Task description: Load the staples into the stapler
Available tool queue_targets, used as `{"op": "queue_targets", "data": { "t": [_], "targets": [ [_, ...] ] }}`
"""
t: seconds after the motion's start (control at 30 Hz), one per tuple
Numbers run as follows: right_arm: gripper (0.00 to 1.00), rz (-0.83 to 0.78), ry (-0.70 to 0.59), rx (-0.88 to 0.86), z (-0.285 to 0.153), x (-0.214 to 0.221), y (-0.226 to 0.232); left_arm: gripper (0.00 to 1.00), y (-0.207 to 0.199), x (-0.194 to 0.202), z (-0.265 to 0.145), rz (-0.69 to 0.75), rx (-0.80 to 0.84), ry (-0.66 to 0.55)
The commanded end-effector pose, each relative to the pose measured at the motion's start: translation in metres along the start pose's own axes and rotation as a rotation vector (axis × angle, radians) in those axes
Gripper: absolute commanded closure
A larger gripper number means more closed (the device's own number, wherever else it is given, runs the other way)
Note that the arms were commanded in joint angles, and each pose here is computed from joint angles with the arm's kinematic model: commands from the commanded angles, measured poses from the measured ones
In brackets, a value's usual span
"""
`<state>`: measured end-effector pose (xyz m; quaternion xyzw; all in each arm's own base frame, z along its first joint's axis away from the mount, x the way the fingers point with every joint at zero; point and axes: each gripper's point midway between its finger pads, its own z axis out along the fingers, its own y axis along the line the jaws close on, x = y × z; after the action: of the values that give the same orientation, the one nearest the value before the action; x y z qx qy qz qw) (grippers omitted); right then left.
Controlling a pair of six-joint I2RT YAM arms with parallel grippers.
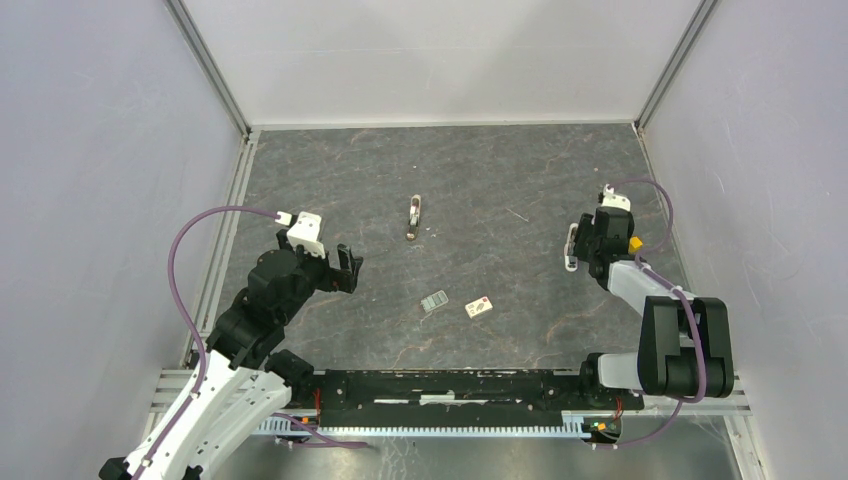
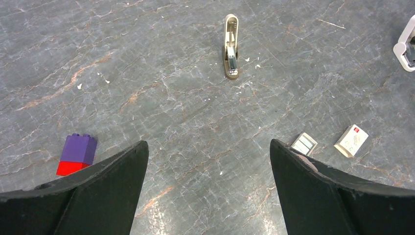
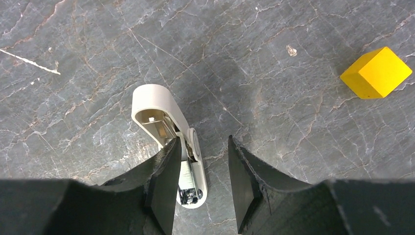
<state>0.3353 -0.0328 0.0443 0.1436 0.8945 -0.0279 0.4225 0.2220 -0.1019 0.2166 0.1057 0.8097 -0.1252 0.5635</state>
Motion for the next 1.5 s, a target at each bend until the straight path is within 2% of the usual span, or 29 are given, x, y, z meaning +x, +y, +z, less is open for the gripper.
{"op": "queue_targets", "data": {
  "t": [0.0, 0.77, 1.03, 1.23, 1.47],
  "targets": [
    [0.54, 0.007, -0.008, -0.001, 0.000, 0.002, -0.001, 0.00, 0.002, -0.005, 0.002, 0.049, 0.001, -0.020],
    [0.53, -0.001, 0.014, -0.017, -0.005, 0.013, -0.001, 0.00, 0.002, -0.005, 0.000, 0.046, 0.002, -0.025],
    [0.50, 0.004, -0.024, -0.047, -0.017, -0.003, 0.005, 0.00, 0.001, -0.006, 0.000, 0.044, 0.003, -0.028],
    [0.50, -0.020, 0.020, -0.065, -0.020, 0.015, 0.009, 0.00, -0.001, -0.007, 0.001, 0.041, 0.013, -0.028],
    [0.56, -0.077, 0.092, -0.069, -0.013, 0.036, 0.014, 0.00, -0.002, -0.006, 0.001, 0.029, 0.016, -0.019]
  ]
}}
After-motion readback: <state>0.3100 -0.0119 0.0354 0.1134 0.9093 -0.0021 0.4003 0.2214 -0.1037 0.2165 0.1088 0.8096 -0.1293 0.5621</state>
